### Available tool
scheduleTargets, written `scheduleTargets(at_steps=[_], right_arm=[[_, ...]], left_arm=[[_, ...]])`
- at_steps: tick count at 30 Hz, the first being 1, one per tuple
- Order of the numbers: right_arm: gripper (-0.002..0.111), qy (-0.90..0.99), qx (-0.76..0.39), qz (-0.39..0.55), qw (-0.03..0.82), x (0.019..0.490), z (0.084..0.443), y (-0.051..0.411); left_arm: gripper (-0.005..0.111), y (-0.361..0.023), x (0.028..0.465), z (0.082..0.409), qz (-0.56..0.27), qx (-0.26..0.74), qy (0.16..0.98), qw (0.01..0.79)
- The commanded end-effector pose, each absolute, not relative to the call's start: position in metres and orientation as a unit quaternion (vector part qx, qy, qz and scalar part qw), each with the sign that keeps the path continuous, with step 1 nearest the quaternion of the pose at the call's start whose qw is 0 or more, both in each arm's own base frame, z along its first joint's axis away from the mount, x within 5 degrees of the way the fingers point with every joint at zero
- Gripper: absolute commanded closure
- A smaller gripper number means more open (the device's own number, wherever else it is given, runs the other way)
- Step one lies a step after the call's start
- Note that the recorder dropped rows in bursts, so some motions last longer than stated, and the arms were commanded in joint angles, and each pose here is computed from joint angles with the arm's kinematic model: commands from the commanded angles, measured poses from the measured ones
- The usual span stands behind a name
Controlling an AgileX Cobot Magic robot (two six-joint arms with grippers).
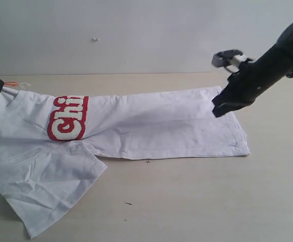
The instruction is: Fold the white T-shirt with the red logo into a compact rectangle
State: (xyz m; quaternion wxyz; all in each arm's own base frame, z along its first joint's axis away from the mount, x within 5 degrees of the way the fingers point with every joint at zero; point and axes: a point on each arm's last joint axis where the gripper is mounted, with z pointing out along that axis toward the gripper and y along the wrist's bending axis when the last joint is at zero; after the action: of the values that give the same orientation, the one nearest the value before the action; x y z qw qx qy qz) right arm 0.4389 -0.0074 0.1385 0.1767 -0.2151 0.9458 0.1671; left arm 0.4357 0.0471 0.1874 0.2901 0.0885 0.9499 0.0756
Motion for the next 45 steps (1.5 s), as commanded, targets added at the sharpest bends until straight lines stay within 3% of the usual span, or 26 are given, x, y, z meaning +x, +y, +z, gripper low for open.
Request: scheduleTargets(at_steps=[1, 7, 14, 20, 25, 31, 41, 45], right_arm=[[0.108, 0.956, -0.244, 0.107, 0.125, 0.438, 0.112, 0.015], [0.108, 0.961, -0.239, 0.083, 0.11, 0.439, 0.099, 0.015], [0.108, 0.97, -0.238, 0.017, 0.052, 0.433, 0.085, 0.0], [0.108, 0.966, -0.257, -0.002, 0.033, 0.431, 0.085, -0.005], [0.108, 0.966, -0.258, 0.0, 0.023, 0.429, 0.085, -0.005], [0.108, 0.966, -0.258, 0.0, 0.023, 0.429, 0.085, -0.005], [0.108, 0.966, -0.258, 0.0, 0.023, 0.429, 0.085, -0.005], [0.108, 0.963, -0.265, -0.009, 0.04, 0.433, 0.094, -0.005]], left_arm=[[0.03, 0.045, 0.435, 0.193, 0.07, 0.085, 0.95, 0.291], [0.03, 0.043, 0.432, 0.191, 0.062, 0.094, 0.955, 0.273], [0.03, 0.03, 0.43, 0.201, -0.009, 0.098, 0.952, 0.291], [0.03, 0.041, 0.424, 0.211, -0.012, 0.087, 0.955, 0.285], [0.03, 0.056, 0.421, 0.211, -0.029, 0.051, 0.958, 0.282], [0.03, 0.065, 0.425, 0.22, -0.086, -0.018, 0.939, 0.333], [0.03, 0.054, 0.427, 0.23, -0.135, 0.017, 0.92, 0.367], [0.03, 0.039, 0.42, 0.227, -0.146, 0.149, 0.918, 0.336]])
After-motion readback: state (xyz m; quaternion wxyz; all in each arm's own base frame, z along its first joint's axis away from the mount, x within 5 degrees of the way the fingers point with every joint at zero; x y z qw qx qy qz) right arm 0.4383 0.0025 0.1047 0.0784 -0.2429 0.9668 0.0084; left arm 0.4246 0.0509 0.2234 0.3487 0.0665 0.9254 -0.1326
